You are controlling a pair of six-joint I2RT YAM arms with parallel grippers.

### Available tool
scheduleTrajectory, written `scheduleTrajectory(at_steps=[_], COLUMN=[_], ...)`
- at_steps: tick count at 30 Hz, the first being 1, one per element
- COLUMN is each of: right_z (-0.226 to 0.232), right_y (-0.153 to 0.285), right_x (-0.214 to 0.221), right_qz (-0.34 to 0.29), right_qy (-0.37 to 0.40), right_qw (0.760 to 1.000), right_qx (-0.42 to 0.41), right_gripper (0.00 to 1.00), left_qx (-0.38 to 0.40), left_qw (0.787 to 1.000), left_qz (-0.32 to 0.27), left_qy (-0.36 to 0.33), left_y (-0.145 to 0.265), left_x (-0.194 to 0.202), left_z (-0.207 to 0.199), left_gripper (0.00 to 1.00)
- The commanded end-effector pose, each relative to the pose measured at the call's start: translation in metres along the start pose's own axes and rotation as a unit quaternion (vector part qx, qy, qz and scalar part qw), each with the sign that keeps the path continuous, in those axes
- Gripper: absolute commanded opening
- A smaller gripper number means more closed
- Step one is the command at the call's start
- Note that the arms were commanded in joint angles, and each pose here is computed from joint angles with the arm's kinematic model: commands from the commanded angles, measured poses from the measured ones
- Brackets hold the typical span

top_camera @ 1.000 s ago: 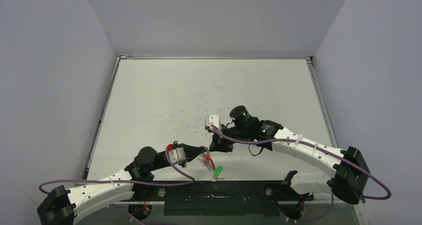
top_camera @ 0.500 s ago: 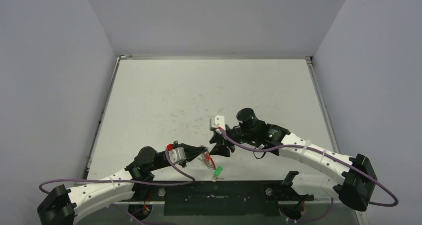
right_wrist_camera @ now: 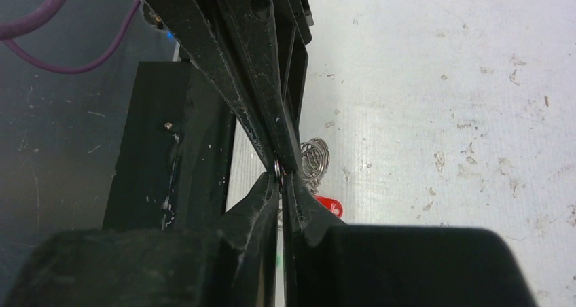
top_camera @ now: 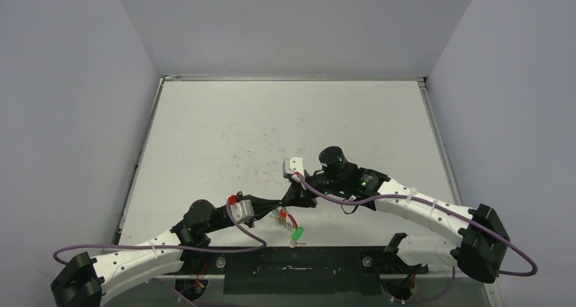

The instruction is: Put the keys on the keyring

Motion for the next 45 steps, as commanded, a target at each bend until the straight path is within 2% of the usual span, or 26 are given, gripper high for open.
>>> scheduleTrajectory(at_steps=[1,11,15,16,23,31,36,38,41,45], right_z=[-0.006,-0.002,-0.001,-0.002,-0.004,-0.006,-0.010,-0.009,-0.008,-0.007], right_y=[-0.003,0.005,0.009,0.010,0.014,0.006,-0.002,-0.006,-0.011,-0.017], right_x=[-0.007,-0.008,-0.009,-0.011,-0.016,-0.029,-0.037,-0.040,-0.043,-0.045], right_qz=[-0.027,-0.012,0.014,0.022,0.080,0.170,0.206,0.214,0.224,0.230], right_qy=[0.025,0.028,0.017,0.012,-0.017,-0.029,-0.055,-0.056,-0.057,-0.057], right_qw=[0.999,1.000,1.000,1.000,0.996,0.984,0.976,0.974,0.973,0.971], right_qx=[-0.001,0.006,0.008,0.009,0.019,0.045,0.046,0.039,0.030,0.022], right_gripper=[0.00,0.00,0.00,0.00,0.00,0.00,0.00,0.00,0.00,0.00], left_qx=[0.018,0.002,-0.018,-0.021,-0.026,-0.025,-0.019,-0.017,-0.009,0.005], left_qw=[0.998,0.999,0.999,0.999,0.999,0.996,0.994,0.994,0.993,0.993], left_qz=[-0.052,-0.048,-0.032,-0.023,0.020,0.082,0.104,0.107,0.111,0.113], left_qy=[-0.012,-0.018,-0.018,-0.018,-0.027,-0.026,-0.024,-0.023,-0.022,-0.019], left_y=[-0.005,0.000,0.003,0.004,0.007,0.005,0.002,0.001,-0.002,-0.007], left_x=[-0.022,-0.023,-0.023,-0.022,-0.027,-0.030,-0.028,-0.027,-0.026,-0.023], left_z=[-0.003,-0.002,0.001,0.002,0.003,0.005,0.006,0.006,0.006,0.005], left_gripper=[0.00,0.00,0.22,0.24,0.33,0.39,0.42,0.42,0.33,0.27])
Point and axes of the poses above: each gripper's point midway between its finger pads, its own y axis back along the fingers, its own z axis along the line the jaws close on, x = y × z, the point moved 9 cm from there along y, back along the fingers, and after that the axes turned 9 degrees about y, right-handed, at the moved point
